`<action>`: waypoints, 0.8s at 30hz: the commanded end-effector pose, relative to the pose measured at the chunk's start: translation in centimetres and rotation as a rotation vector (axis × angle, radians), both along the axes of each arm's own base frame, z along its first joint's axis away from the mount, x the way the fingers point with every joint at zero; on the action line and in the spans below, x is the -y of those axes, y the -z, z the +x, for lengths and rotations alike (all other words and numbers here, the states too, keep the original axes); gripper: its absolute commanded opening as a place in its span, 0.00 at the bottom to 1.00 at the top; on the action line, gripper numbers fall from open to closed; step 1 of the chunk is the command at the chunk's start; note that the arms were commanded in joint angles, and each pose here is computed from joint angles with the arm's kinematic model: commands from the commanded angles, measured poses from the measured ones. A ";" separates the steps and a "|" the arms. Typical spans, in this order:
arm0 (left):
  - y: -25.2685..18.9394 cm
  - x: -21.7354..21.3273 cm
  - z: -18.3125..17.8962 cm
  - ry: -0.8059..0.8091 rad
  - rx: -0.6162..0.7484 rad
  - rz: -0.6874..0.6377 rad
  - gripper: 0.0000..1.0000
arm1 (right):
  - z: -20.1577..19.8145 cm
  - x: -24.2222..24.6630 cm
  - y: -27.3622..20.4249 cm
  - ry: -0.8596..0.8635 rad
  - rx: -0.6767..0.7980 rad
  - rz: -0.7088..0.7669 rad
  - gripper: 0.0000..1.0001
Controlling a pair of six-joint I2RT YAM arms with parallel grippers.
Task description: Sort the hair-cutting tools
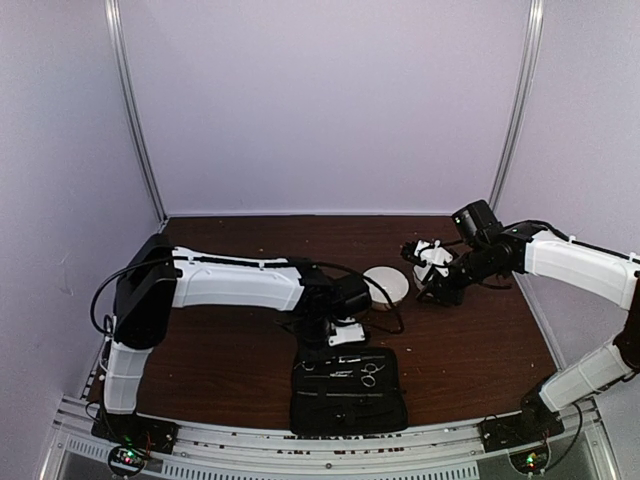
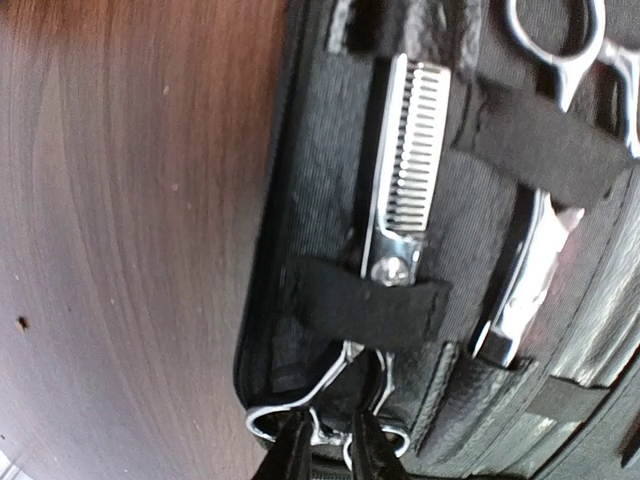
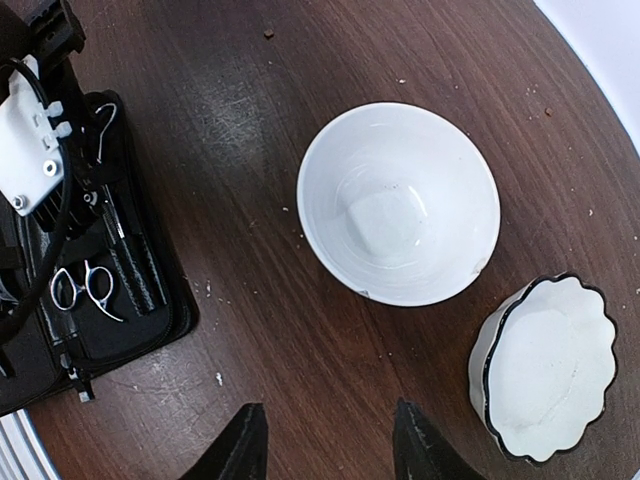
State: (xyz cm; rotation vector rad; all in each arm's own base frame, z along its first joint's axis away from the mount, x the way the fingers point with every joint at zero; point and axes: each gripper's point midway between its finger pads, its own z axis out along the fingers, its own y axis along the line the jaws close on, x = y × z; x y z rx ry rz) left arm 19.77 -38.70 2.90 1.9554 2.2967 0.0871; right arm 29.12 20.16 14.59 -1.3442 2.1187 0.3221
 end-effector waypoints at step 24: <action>1.3 7.3 -2.9 0.051 -0.190 -0.217 0.17 | 0.0 -0.4 -0.2 -0.017 -0.008 0.002 0.45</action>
